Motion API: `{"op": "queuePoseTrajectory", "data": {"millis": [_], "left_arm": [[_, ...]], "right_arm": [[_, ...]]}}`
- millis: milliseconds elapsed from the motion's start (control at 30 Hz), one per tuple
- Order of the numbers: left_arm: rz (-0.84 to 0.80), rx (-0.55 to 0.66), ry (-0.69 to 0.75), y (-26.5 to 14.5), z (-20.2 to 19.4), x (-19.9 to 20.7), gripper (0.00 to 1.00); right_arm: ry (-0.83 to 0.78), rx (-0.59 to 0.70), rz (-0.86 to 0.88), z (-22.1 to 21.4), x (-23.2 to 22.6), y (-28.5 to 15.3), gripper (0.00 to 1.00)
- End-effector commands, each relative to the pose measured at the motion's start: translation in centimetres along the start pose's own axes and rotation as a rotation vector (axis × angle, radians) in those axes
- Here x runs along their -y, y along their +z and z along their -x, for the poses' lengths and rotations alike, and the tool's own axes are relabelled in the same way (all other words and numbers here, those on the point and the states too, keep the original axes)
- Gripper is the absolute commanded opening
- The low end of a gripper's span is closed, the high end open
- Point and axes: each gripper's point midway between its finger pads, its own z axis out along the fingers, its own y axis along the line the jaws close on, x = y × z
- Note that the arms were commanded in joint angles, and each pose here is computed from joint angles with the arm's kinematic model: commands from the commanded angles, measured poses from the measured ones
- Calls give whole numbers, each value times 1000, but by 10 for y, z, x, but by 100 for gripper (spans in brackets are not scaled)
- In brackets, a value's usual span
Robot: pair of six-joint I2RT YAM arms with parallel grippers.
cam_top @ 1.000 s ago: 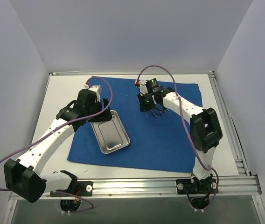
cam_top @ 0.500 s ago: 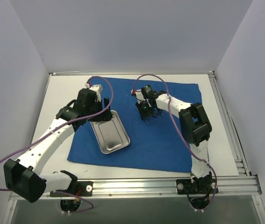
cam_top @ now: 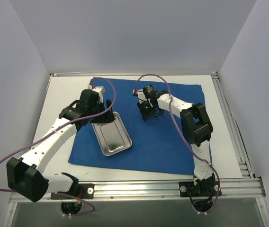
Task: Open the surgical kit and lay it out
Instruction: Place the medical item in the surgical kit, then reset both arms
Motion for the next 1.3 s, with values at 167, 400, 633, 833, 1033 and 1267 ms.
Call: {"op": "queuePoseTrajectory", "data": {"millis": [167, 400, 633, 833, 1033, 1267], "left_arm": [[-31, 2, -4, 4, 4, 4, 80], [-33, -1, -17, 5, 5, 2, 80], [-31, -4, -36, 10, 8, -1, 81], [-72, -12, -103, 15, 8, -7, 91], [-107, -8, -172, 19, 10, -12, 92], [-100, 9, -183, 8, 9, -15, 95]], "right_arm": [[0, -25, -41, -5, 10, -5, 27], [9, -1, -76, 1, 15, -11, 30], [19, 115, -124, 30, 17, -45, 36], [36, 229, -158, 50, 15, -86, 54], [82, 277, -170, 47, 14, -105, 63], [203, 311, -228, 31, 18, -121, 100]]}}
